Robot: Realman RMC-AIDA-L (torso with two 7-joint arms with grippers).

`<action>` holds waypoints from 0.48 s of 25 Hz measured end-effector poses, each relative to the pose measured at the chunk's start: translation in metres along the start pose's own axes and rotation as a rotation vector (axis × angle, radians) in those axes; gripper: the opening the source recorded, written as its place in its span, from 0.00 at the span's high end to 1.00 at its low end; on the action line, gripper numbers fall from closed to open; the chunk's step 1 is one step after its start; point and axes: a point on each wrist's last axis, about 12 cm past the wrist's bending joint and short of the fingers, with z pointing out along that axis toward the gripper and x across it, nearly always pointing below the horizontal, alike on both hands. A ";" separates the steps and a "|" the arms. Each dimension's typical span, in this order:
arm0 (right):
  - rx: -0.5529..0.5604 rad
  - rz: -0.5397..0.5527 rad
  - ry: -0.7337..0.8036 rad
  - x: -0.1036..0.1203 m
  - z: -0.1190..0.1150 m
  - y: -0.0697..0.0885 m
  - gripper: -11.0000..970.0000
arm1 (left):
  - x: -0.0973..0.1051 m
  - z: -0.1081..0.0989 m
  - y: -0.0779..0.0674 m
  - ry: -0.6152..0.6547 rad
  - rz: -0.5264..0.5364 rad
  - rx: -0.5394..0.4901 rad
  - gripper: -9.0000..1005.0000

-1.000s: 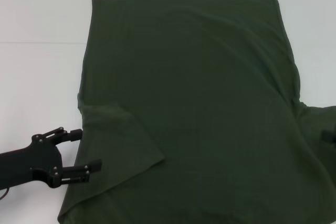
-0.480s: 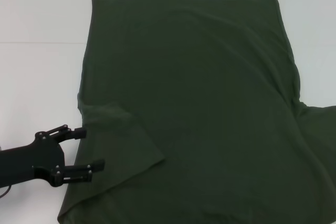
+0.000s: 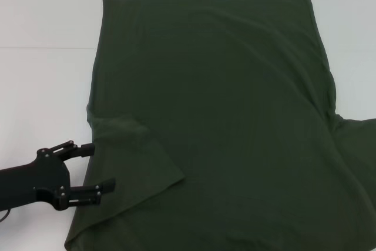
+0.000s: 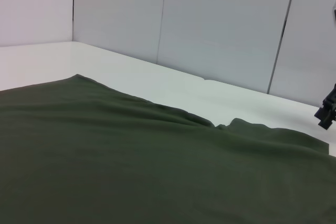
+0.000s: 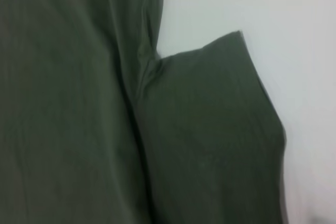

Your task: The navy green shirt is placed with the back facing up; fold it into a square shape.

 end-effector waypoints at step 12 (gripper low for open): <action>0.014 -0.063 0.016 -0.003 0.021 -0.003 0.09 | -0.001 0.003 -0.001 -0.002 0.002 0.010 0.07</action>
